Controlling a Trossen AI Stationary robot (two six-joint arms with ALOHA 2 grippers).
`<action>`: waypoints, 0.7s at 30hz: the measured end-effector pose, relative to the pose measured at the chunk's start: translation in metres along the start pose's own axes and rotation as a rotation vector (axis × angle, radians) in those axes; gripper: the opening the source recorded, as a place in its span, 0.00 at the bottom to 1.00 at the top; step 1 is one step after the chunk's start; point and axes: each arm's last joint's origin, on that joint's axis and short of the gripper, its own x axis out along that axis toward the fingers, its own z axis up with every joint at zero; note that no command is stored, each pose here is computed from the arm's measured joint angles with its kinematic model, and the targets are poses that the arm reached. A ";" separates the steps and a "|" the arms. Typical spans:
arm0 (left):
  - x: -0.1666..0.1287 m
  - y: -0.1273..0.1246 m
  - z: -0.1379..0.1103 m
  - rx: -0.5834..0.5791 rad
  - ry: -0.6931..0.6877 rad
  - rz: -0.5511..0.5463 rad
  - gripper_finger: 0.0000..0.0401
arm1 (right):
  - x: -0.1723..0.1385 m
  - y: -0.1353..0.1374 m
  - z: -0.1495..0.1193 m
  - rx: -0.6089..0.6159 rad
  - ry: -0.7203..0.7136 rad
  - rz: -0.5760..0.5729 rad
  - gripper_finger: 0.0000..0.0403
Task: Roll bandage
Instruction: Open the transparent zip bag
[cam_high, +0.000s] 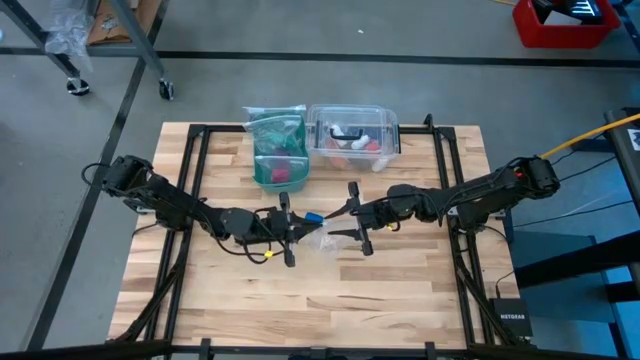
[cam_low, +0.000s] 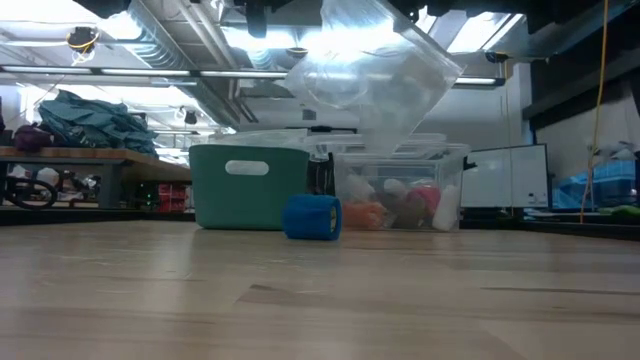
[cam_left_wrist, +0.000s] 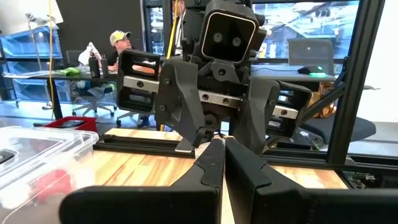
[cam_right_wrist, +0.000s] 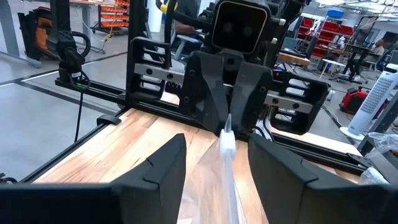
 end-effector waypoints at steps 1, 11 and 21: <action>0.000 0.001 0.000 -0.002 -0.001 -0.002 0.00 | 0.000 0.000 0.000 0.000 0.000 0.000 0.43; 0.004 0.006 0.000 -0.004 -0.006 -0.012 0.00 | 0.000 -0.001 0.000 0.000 0.006 -0.033 0.43; 0.004 0.006 0.001 -0.007 -0.014 -0.028 0.00 | 0.000 -0.002 -0.001 0.000 0.015 -0.051 0.28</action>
